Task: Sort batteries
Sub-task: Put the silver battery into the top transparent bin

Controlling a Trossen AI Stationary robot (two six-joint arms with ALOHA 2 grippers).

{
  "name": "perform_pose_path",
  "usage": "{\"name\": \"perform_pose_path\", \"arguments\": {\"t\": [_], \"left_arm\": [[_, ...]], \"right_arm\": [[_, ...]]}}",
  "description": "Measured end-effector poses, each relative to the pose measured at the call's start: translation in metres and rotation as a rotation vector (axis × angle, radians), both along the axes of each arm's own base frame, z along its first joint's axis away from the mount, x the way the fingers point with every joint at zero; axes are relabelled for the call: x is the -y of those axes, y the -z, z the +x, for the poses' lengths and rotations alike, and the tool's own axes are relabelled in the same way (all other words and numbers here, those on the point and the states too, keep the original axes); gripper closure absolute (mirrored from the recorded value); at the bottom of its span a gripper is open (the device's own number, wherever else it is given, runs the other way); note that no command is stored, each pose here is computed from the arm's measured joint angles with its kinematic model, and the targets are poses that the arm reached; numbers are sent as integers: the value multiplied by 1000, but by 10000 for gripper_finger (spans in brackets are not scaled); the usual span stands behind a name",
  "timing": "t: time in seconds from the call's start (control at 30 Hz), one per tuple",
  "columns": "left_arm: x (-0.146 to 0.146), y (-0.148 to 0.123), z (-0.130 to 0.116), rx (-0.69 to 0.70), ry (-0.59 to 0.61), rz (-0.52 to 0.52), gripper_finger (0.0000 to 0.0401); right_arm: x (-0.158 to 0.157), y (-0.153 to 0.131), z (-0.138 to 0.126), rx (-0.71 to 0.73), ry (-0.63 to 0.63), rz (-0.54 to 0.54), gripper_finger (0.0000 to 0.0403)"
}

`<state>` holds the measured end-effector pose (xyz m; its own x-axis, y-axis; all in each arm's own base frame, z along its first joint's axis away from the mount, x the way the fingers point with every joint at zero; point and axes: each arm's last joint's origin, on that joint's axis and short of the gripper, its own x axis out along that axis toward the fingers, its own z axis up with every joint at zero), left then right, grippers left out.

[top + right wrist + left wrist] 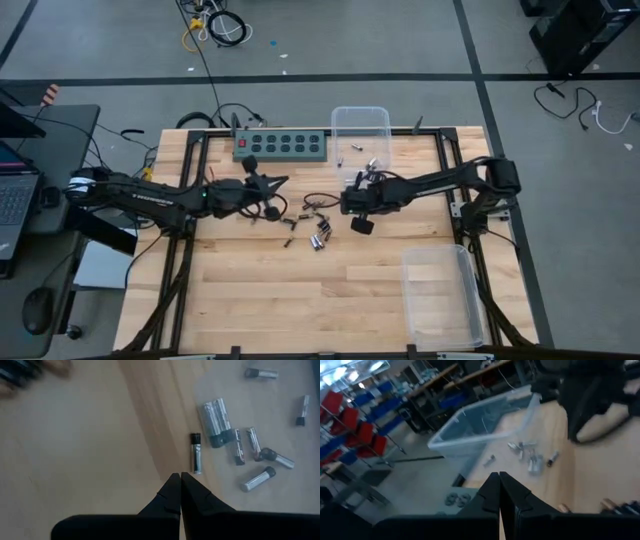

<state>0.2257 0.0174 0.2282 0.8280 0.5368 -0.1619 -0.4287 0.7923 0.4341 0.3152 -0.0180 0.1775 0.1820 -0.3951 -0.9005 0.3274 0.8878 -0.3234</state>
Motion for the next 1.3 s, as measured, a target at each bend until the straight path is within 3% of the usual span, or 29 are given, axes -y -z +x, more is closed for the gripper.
{"name": "perform_pose_path", "arguments": {"t": [0.17, 0.4, 0.57, 0.97, 1.13, 1.3], "left_arm": [[-1, -3, -1, 9, -25, 37, 401], [-6, 5, -7, -88, -243, 68, 401], [-5, 12, -9, -138, -261, 43, 401], [-5, 19, -12, -177, -259, 0, 401], [-2, 18, -10, -194, -117, -14, 401], [0, 15, -10, -186, -39, -28, 401]], "right_arm": [[1, 13, 4, -66, -38, -73, 403], [4, 12, 4, -44, 17, -169, 403], [7, 12, 2, -53, 31, -178, 403], [0, 13, -3, -114, -8, -105, 403], [-6, 2, -17, -190, -18, -34, 403], [-10, -23, -25, -80, -12, 37, 403]]}}
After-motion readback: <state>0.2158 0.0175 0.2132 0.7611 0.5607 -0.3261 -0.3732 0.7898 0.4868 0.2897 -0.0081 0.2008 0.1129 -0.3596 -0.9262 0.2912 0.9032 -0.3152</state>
